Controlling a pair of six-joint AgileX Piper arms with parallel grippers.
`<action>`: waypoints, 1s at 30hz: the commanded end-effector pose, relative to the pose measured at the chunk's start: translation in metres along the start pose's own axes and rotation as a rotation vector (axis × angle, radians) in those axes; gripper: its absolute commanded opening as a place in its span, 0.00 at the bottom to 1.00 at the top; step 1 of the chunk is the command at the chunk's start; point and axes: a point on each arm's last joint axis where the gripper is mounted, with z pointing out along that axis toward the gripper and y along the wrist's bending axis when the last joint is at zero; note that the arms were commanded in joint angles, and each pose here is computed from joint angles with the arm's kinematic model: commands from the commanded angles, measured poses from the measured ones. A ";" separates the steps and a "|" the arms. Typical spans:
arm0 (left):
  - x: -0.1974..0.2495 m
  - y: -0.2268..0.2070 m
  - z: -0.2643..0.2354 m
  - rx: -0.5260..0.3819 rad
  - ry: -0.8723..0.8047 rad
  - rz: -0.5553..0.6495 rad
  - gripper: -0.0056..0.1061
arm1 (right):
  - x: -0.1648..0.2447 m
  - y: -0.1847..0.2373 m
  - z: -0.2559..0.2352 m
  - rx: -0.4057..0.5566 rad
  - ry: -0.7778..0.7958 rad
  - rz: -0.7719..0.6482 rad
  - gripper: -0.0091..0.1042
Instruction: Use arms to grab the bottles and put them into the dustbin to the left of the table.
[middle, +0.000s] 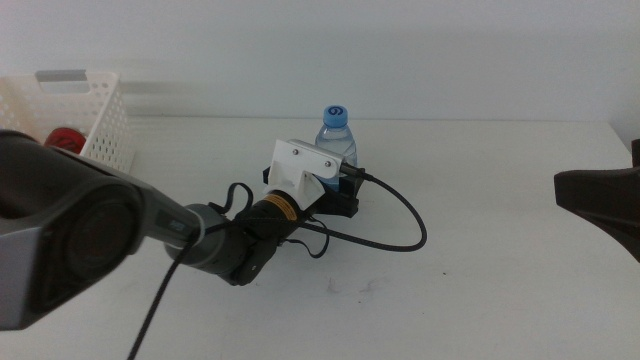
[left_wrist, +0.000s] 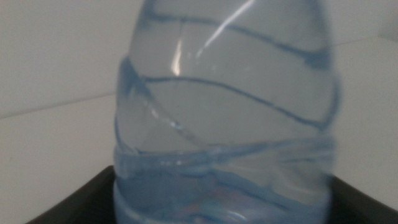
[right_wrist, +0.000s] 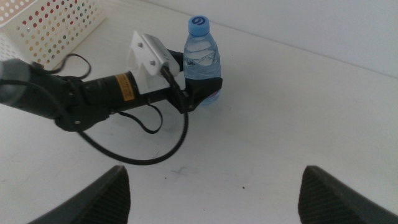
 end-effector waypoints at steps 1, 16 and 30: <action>0.004 0.003 0.010 -0.008 -0.015 -0.022 0.89 | -0.003 -0.001 -0.003 0.005 -0.018 -0.005 0.70; -0.051 0.003 -0.046 -0.116 0.200 -0.216 0.08 | -0.003 -0.001 -0.003 0.005 -0.018 -0.005 0.70; -0.215 0.058 -0.205 -0.501 0.691 -0.176 0.03 | -0.003 -0.001 -0.003 0.005 -0.018 -0.005 0.70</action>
